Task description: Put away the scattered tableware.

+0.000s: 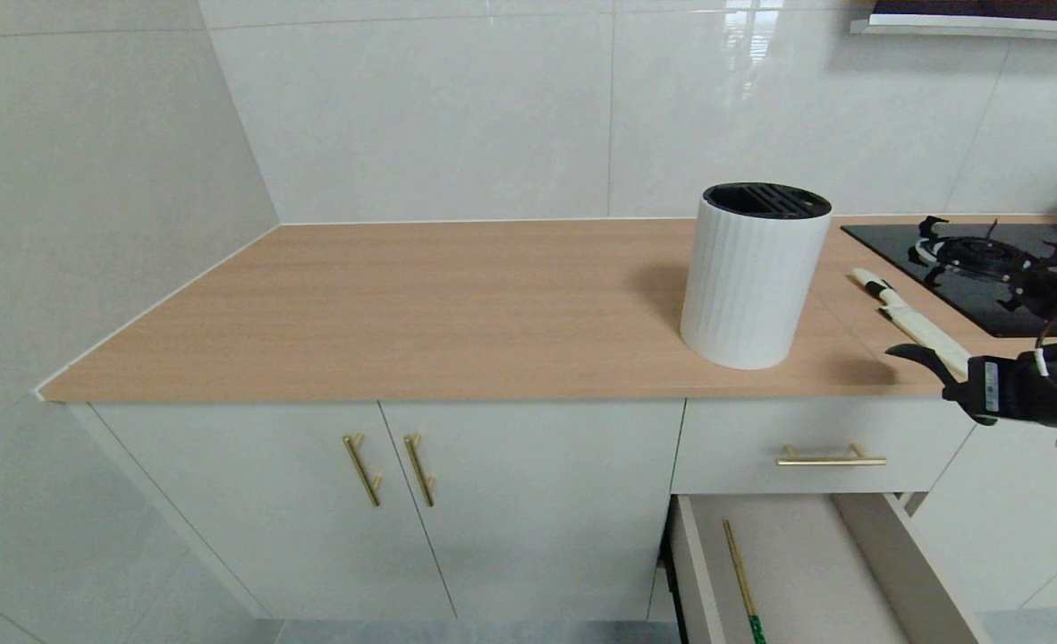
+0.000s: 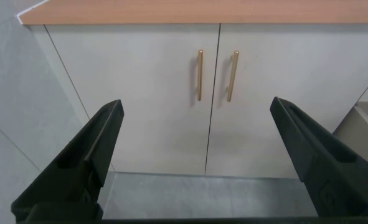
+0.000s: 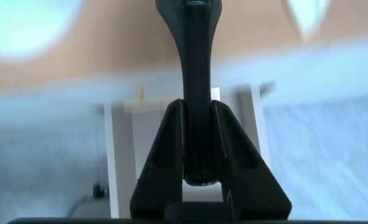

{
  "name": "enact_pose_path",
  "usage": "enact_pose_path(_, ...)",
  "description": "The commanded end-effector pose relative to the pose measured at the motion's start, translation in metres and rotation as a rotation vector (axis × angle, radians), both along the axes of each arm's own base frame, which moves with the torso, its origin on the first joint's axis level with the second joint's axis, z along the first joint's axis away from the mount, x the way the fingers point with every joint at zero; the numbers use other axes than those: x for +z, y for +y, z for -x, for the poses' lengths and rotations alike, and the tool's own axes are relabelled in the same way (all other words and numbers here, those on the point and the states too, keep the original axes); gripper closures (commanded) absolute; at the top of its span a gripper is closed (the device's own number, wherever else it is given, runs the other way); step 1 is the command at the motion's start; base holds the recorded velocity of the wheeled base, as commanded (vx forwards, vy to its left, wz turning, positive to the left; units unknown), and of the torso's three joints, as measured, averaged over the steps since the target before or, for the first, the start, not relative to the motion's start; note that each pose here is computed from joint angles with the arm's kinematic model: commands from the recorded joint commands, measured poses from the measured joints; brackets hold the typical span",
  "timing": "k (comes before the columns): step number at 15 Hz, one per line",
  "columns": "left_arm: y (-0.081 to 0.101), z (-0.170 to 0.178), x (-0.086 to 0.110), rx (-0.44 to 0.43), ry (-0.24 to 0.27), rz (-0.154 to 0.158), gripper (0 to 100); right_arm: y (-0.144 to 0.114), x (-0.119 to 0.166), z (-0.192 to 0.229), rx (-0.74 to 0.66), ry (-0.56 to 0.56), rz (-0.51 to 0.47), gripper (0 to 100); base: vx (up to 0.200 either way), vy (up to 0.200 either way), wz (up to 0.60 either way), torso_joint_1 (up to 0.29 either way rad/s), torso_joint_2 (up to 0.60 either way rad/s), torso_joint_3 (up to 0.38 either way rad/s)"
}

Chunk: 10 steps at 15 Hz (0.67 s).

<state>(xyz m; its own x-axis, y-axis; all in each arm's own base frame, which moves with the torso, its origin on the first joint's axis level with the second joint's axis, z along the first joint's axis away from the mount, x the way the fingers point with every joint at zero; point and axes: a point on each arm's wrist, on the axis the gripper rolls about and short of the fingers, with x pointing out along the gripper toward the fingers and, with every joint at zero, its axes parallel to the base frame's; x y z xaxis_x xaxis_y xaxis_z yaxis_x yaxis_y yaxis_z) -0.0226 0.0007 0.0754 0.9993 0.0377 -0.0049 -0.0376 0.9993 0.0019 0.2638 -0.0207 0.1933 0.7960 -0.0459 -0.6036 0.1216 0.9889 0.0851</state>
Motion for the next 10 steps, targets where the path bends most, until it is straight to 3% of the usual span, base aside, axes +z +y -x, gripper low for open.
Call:
enact_pose_path(1, 0.0, 0.0, 0.0, 0.001, 0.0, 0.0, 0, 0.005, 0.005, 0.047, 0.005, -0.039, 0.003, 100, 0.0, 0.0, 0.0, 0.0, 0.0, 0.0)
enact_pose_path(5, 0.0, 0.0, 0.0, 0.001, 0.0, 0.0, 0, 0.015, -0.007, 0.065, 0.05, -0.005, 0.008, 100, 0.0, 0.0, 0.0, -0.007, 0.01, 0.012)
enact_pose_path(10, 0.0, 0.0, 0.0, 0.001, 0.0, 0.0, 0, 0.014, -0.015, 0.061, 0.048, 0.01, 0.007, 100, 0.0, 0.0, 0.0, -0.175, 0.4, 0.223)
